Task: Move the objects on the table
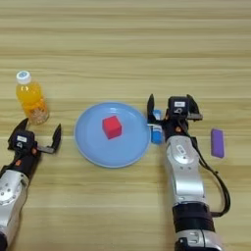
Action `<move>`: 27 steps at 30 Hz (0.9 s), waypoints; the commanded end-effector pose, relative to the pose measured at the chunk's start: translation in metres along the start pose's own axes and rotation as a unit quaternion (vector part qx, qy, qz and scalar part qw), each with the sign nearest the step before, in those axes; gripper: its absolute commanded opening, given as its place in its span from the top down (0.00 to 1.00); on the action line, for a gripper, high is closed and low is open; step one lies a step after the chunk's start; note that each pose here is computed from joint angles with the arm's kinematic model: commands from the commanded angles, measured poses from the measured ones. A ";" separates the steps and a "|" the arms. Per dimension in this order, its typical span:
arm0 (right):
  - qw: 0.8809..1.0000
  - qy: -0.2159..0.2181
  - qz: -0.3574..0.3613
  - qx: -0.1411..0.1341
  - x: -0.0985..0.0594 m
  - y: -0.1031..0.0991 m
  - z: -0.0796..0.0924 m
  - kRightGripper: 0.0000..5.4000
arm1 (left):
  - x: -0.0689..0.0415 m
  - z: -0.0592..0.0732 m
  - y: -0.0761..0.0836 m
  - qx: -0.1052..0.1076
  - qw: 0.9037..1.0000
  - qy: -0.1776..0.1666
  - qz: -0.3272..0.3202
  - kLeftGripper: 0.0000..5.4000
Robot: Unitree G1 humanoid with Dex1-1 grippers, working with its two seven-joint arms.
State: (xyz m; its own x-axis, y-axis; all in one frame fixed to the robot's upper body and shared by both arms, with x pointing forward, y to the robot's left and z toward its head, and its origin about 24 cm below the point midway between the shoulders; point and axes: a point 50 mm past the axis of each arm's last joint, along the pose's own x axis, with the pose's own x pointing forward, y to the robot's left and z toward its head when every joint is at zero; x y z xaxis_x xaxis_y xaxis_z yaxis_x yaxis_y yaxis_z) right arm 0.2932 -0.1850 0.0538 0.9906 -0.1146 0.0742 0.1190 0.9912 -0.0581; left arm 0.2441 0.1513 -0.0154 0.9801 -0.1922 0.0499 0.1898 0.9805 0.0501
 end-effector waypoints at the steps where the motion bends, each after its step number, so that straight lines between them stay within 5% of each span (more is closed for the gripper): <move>1: 1.000 -0.005 -0.003 0.006 0.004 0.001 0.002 0.01 | -0.005 0.002 -0.001 -0.004 1.000 0.009 -0.026 0.00; 17: 1.000 0.001 -0.027 0.004 0.007 -0.010 -0.001 0.01 | -0.016 0.009 -0.011 0.000 0.996 0.013 -0.091 0.00; 27: 1.000 0.004 -0.025 0.004 0.007 -0.008 -0.001 0.01 | -0.020 0.025 -0.019 -0.023 0.985 0.004 -0.169 0.00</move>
State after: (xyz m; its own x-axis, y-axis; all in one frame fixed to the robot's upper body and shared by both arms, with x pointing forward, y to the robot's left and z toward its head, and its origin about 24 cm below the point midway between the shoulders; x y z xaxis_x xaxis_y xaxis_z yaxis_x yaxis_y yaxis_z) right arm 0.2951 -0.1954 0.0486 0.9851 -0.1647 0.0502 0.1675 0.9841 -0.0585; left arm 0.2212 0.1350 0.0035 0.8738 -0.4853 0.0302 0.4845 0.8743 0.0305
